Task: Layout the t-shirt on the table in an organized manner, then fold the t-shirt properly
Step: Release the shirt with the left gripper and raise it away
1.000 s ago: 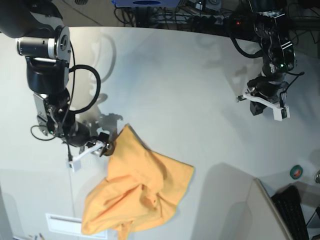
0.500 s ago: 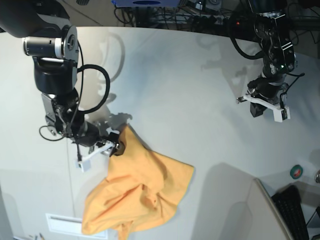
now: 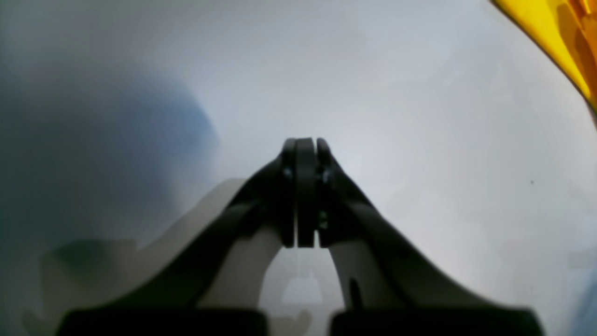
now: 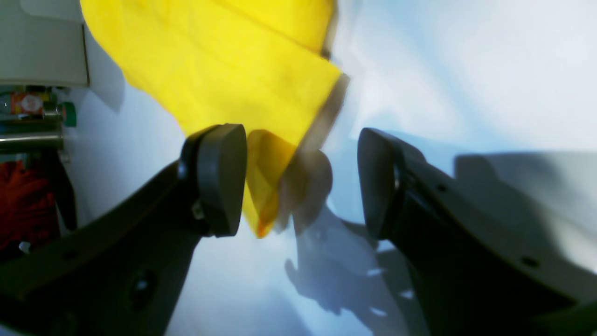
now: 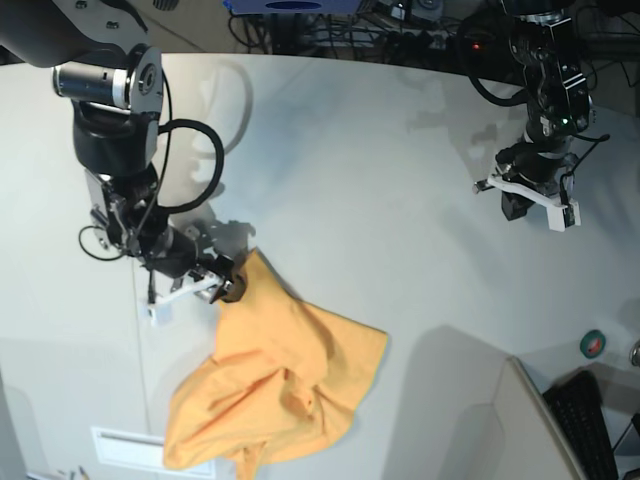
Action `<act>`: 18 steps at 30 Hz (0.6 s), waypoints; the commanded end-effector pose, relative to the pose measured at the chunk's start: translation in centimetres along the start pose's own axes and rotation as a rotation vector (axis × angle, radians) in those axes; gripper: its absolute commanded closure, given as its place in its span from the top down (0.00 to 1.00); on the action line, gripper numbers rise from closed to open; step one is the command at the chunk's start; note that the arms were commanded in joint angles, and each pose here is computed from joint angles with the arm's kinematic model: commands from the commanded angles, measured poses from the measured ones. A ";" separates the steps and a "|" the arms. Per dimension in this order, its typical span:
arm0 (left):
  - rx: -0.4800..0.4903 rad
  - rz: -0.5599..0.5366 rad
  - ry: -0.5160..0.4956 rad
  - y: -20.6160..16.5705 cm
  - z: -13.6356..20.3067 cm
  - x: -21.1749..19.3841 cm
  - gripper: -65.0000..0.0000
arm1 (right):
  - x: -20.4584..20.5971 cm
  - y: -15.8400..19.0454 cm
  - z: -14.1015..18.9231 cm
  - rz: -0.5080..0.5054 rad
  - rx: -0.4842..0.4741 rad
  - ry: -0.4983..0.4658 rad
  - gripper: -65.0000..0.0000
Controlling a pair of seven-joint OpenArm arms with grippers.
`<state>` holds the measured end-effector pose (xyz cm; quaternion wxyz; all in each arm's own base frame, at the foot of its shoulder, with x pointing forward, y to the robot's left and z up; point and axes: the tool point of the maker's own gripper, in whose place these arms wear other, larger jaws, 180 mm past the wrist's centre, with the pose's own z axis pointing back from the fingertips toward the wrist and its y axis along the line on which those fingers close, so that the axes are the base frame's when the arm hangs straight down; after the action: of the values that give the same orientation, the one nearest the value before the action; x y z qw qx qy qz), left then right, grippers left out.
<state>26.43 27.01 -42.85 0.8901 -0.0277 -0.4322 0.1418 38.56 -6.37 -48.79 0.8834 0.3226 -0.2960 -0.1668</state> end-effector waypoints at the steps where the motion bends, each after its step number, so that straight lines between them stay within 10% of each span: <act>1: -0.013 -0.009 -0.048 -0.2 0.1 1.6 0.00 | 1.6 1.1 -0.2 0.016 0.018 -0.027 0.46; 13: -0.005 -0.011 -0.027 0.2 0.4 0.6 0.00 | 2.2 1.4 -0.2 0.018 0.024 -0.042 0.00; 18: -0.013 -0.010 -0.026 -0.2 0.2 0.6 0.00 | 2.2 1.2 0.4 0.032 0.021 -0.057 0.00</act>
<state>25.75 26.62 -43.47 0.8947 -0.0306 -0.4230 0.1403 38.32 -6.52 -48.57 0.8852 0.3153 -0.3022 -0.1602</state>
